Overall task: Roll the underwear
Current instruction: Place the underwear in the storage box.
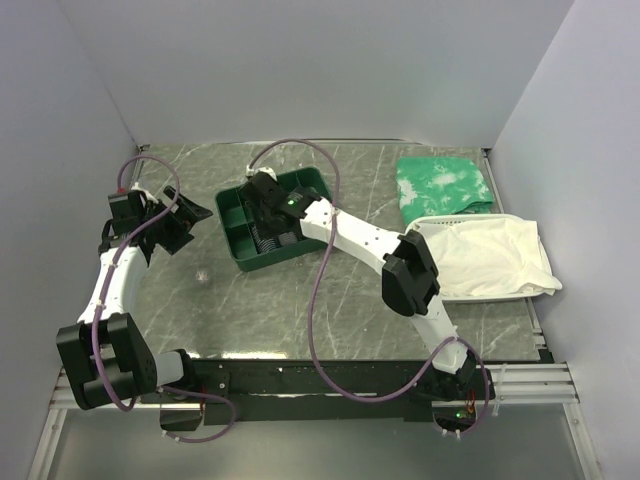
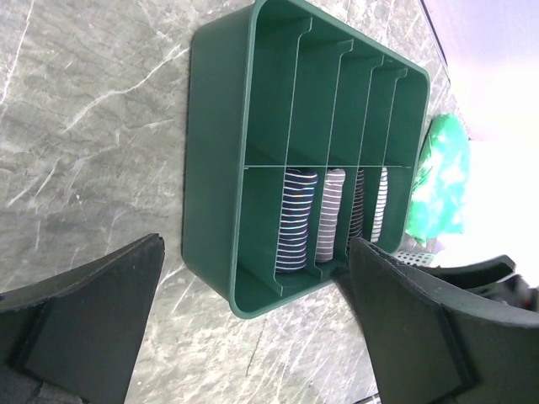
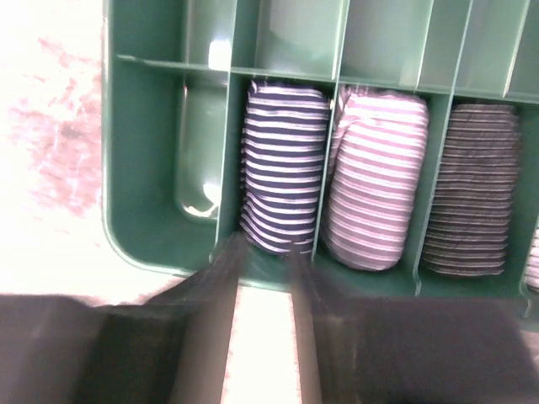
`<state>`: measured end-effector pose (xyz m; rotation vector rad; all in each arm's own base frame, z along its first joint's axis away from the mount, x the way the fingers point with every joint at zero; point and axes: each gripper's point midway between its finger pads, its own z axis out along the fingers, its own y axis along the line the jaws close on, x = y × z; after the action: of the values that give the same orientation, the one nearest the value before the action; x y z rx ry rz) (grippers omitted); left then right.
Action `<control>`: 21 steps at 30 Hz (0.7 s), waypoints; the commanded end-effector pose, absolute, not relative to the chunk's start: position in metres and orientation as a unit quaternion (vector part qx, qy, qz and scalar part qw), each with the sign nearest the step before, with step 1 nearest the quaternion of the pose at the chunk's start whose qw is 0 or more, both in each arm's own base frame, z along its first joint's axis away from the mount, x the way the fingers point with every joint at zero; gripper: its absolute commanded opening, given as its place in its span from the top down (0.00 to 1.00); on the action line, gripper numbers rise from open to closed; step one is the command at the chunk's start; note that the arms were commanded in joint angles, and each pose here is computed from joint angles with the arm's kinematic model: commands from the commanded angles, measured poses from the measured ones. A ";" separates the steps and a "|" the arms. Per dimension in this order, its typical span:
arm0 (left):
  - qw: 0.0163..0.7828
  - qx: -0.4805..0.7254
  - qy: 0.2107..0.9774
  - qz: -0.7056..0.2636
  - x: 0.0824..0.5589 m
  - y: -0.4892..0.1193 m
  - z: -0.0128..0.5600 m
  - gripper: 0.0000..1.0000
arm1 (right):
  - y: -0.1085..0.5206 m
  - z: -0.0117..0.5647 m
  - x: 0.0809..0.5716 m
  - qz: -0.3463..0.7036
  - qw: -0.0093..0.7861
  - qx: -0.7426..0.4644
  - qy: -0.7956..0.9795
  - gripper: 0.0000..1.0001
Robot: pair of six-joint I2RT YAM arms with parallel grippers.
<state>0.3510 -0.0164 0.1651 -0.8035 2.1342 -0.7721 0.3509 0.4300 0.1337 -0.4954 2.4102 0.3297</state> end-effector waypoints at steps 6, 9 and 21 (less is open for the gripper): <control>0.382 -0.292 0.820 -0.311 0.354 -0.017 0.177 0.04 | 0.446 0.147 0.378 0.168 0.343 -0.177 0.907 1.00; 0.382 -0.285 0.819 -0.319 0.354 -0.020 0.177 0.03 | 0.450 0.137 0.384 0.177 0.339 -0.175 0.907 1.00; 0.382 -0.282 0.816 -0.329 0.354 -0.023 0.176 0.03 | 0.468 0.103 0.394 0.207 0.312 -0.184 0.909 1.00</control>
<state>0.3497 -0.0222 0.1641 -0.7745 2.1296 -0.8235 0.3839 0.4488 0.0839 -0.4865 2.4674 0.4476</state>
